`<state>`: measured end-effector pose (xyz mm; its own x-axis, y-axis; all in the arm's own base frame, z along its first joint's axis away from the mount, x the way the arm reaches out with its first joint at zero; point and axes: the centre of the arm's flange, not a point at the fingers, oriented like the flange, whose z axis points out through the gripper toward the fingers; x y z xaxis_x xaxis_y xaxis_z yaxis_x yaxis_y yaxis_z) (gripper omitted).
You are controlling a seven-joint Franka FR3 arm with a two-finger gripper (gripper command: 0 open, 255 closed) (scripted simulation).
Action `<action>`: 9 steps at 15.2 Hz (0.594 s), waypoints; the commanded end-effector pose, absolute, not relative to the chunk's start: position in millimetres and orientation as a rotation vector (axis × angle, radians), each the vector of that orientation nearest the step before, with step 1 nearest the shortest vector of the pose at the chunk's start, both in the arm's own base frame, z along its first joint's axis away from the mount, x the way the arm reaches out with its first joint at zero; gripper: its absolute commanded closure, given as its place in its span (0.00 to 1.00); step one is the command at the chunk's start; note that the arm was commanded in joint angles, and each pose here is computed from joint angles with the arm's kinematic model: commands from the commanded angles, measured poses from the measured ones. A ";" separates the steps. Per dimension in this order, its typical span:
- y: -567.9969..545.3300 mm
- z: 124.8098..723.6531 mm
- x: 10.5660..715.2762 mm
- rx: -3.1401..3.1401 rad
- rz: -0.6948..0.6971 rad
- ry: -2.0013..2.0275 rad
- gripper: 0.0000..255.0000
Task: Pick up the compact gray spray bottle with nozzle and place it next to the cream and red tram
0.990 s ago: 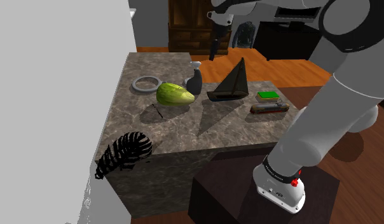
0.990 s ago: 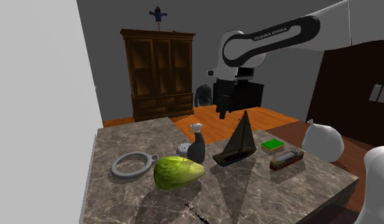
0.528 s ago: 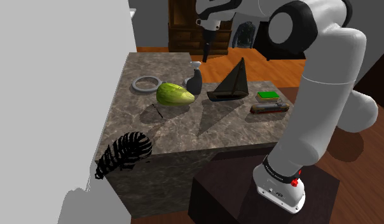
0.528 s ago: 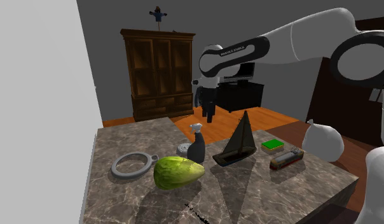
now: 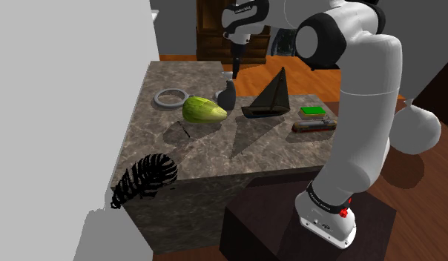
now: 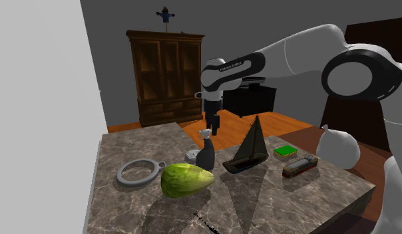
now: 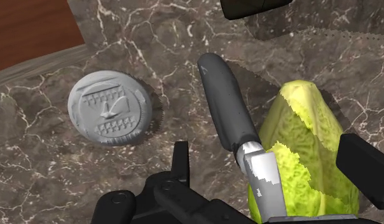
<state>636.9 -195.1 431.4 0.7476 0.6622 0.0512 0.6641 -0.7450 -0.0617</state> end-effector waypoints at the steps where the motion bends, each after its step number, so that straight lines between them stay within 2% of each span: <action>1: -193.5 420.5 637.2 -2.866 -0.040 -1.090 0.00; 9: -193.3 417.4 637.1 -2.866 -0.040 -1.090 0.00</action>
<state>637.1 -193.3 417.5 0.7474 0.6624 0.0514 0.6643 -0.7449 -0.0613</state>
